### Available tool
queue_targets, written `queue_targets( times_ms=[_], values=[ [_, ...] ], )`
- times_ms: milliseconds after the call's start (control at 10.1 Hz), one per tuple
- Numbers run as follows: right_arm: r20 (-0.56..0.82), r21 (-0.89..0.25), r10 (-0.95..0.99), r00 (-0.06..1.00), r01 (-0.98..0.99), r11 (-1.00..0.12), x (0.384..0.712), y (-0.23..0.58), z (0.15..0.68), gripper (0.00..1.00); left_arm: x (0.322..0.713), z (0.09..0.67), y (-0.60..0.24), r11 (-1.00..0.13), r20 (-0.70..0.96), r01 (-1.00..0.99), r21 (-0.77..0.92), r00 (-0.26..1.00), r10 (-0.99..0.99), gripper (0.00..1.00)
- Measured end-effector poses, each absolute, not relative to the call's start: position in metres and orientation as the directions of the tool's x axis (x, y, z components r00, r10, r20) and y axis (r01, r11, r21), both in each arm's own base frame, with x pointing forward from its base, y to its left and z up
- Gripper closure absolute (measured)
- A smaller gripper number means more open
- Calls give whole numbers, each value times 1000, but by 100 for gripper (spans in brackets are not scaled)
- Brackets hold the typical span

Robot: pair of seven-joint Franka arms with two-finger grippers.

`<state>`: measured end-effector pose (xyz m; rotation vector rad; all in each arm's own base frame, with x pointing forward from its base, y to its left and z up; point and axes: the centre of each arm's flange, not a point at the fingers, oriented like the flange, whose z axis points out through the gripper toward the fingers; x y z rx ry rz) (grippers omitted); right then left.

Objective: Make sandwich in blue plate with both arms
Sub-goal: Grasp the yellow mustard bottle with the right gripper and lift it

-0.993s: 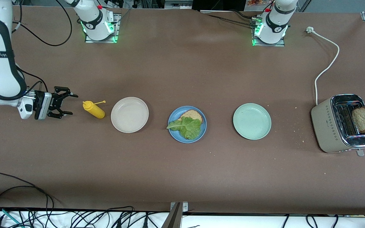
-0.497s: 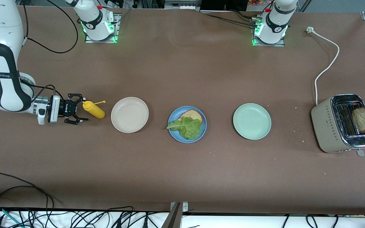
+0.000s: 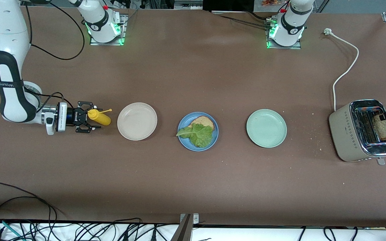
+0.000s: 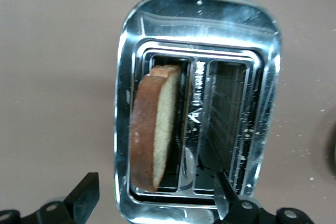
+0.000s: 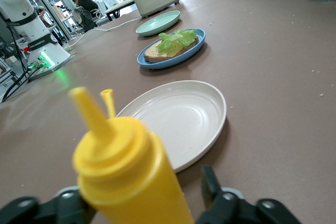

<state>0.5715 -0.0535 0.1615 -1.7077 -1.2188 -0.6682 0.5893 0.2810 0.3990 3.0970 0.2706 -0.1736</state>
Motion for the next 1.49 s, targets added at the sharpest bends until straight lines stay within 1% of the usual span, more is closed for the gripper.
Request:
queue_targets(
  times_ms=[99, 199, 298, 497, 596, 795, 894, 993, 1093, 1192, 1291, 1391, 1490],
  values=[
    [825, -346, 442, 353, 933, -100, 578, -54, 165, 35, 588, 394, 285, -988, -129, 156, -21, 979, 158, 4],
    [826, -332, 452, 337, 939, -93, 584, -52, 169, 49, 588, 389, 287, -988, -138, 150, -32, 978, 153, 4],
    [827, -320, 462, 321, 944, -83, 591, -50, 173, 59, 588, 385, 287, -988, -144, 150, -29, 978, 153, 4],
    [789, -359, 504, 351, 929, -86, 602, -43, 182, 66, 589, 378, 287, -988, -153, 155, -24, 976, 156, 8],
    [752, -373, 554, 358, 923, -91, 615, -34, 194, 69, 589, 374, 287, -987, -159, 161, -21, 974, 162, 9],
    [628, -387, 691, 359, 914, -123, 648, 0, 228, 73, 590, 369, 288, -985, -161, 173, -15, 972, 173, 12],
    [568, -384, 743, 352, 913, -139, 660, 21, 245, 76, 589, 369, 288, -983, -157, 184, -1, 971, 182, 16],
    [497, -380, 794, 350, 910, -163, 671, 46, 262, 83, 589, 369, 289, -982, -155, 191, 5, 970, 188, 22],
    [414, -366, 843, 343, 911, -191, 680, 75, 281, 90, 589, 369, 290, -980, -154, 197, 6, 969, 194, 23],
    [321, -341, 887, 333, 914, -220, 686, 104, 300, 90, 589, 369, 290, -978, -154, 207, 6, 967, 204, 33],
    [231, -306, 916, 329, 918, -252, 688, 133, 316, 90, 589, 369, 290, -977, -155, 212, 6, 966, 209, 35],
    [153, -256, 936, 318, 927, -273, 688, 161, 325, 90, 589, 368, 290, -977, -156, 214, 6, 965, 210, 45],
    [76, -198, 954, 288, 942, -269, 684, 193, 330, 90, 589, 366, 290, -977, -158, 215, 7, 965, 211, 49]
  ],
)
